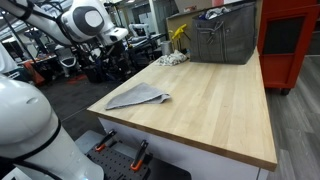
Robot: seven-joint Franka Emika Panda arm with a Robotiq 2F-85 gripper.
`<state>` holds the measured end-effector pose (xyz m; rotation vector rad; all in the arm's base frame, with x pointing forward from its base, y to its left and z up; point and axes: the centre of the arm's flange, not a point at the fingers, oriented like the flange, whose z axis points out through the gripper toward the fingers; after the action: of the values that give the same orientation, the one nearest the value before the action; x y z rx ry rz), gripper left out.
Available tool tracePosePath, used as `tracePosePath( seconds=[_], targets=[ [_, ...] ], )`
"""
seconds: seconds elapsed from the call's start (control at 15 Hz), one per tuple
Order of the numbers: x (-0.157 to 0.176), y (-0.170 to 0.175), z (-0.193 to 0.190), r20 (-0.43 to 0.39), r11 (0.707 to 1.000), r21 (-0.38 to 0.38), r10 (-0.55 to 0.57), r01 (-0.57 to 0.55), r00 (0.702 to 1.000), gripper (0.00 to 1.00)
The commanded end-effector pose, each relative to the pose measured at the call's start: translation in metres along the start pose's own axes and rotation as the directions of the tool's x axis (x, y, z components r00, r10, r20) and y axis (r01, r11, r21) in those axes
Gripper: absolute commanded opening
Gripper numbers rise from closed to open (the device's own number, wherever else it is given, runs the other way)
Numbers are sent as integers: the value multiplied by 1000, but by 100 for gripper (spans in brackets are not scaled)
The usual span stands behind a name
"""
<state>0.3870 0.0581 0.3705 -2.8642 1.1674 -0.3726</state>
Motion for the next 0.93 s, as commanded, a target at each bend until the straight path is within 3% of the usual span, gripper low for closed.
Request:
tracePosePath(
  seconds=[0.0, 0.07, 0.13, 0.2, 0.47, 0.73, 0.8, 0.87],
  targets=[
    [2, -7, 7, 18, 1000, -18, -1, 1, 1000, 100],
    [2, -10, 9, 10, 1000, -17, -12, 12, 1000, 100],
    [3, -15, 12, 7, 999, -9, -33, 33, 999, 75],
    [3, -18, 13, -1, 999, -3, -50, 50, 999, 72],
    [13, -31, 8, -66, 985, 15, -172, 174, 983, 43],
    [23, -38, 18, -123, 916, -11, -399, 401, 909, 12],
    [25, -39, 24, -127, 891, -23, -452, 453, 883, 55],
    [26, -42, 31, -132, 864, -36, -503, 503, 854, 19]
  ],
)
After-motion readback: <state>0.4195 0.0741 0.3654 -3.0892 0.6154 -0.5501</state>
